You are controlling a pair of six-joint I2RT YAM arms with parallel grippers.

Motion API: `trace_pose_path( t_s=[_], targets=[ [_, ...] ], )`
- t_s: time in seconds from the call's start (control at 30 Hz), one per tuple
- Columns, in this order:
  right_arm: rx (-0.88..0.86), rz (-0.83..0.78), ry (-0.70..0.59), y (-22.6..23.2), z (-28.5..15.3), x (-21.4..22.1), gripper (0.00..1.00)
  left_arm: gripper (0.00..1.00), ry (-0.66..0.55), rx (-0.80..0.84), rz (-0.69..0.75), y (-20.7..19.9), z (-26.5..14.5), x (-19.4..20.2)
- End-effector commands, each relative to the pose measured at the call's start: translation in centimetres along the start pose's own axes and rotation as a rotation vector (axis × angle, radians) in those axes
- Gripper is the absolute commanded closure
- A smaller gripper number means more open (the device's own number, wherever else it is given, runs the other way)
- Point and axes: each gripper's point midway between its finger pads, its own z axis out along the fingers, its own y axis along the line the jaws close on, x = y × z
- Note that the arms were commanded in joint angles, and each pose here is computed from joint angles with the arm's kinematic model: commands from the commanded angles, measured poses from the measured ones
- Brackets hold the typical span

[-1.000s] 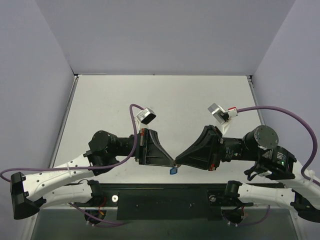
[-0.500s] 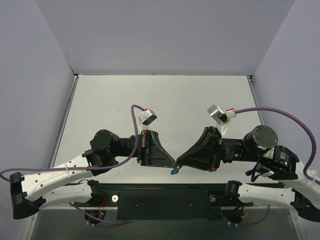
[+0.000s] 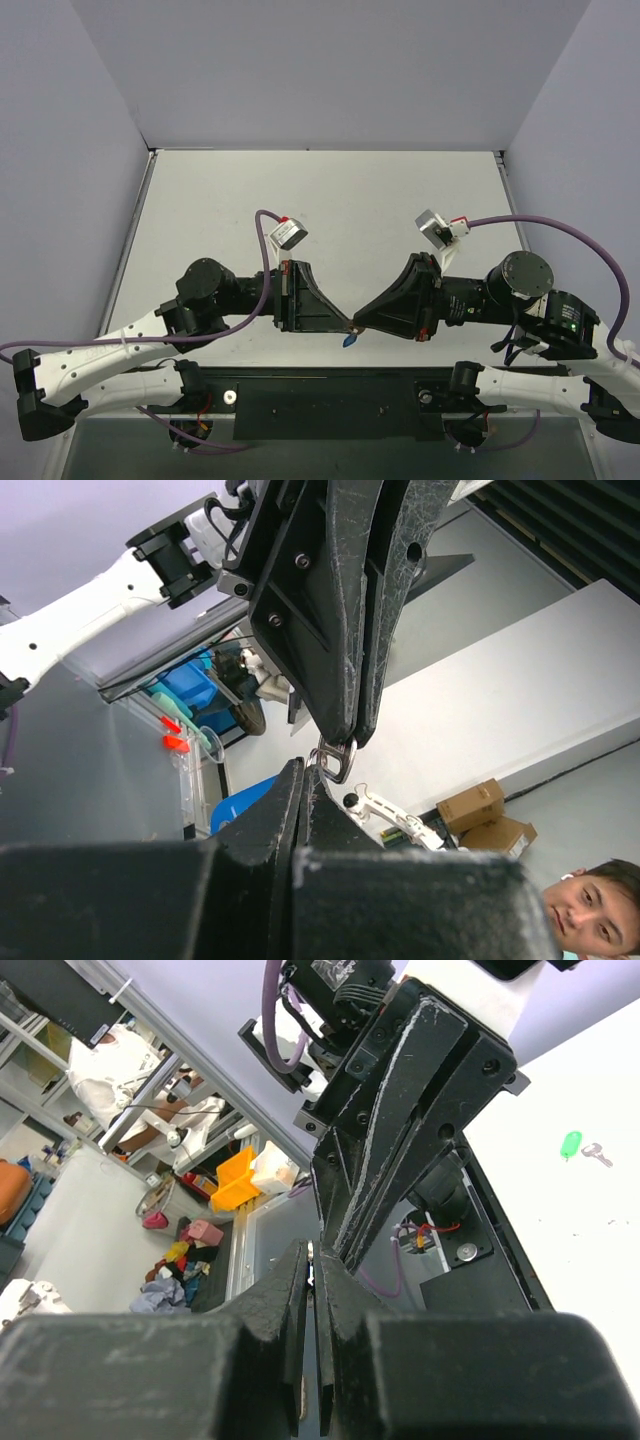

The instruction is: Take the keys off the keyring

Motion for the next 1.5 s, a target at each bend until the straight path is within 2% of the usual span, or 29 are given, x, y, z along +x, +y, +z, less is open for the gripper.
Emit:
trace_pose_path(
  t_s=[0.0, 0.5, 0.9, 1.0, 1.13, 1.37, 1.47],
  targets=[
    [0.002, -0.03, -0.099, 0.6, -0.3, -2.2, 1.0, 1.0, -0.031, -0.019, 0.059, -0.8, -0.1, -0.6],
    [0.165, 0.028, -0.164, -3.1, -0.7, -1.9, 1.0, 1.0, -0.111, -0.129, 0.154, -0.4, -0.9, -2.1],
    [0.212, 0.082, -0.152, -4.6, 0.4, -1.2, 1.0, 1.0, -0.135, -0.134, 0.167, -0.5, -1.1, -2.4],
    [0.22, 0.093, -0.148, -4.9, 0.6, -1.0, 0.85, 1.0, -0.137, -0.142, 0.169, -0.3, -1.2, -2.5],
    [0.204, 0.106, -0.145, -4.7, 0.9, -0.8, 0.73, 1.0, -0.14, -0.144, 0.164, -0.1, -1.3, -2.4],
    [0.187, 0.116, -0.135, -4.6, 1.1, -0.5, 0.71, 1.0, -0.147, -0.142, 0.168, -0.3, -1.4, -2.5],
    [0.186, 0.122, -0.127, -4.6, 1.2, -0.2, 0.74, 1.0, -0.147, -0.147, 0.167, -0.2, -1.4, -2.5]
  ],
)
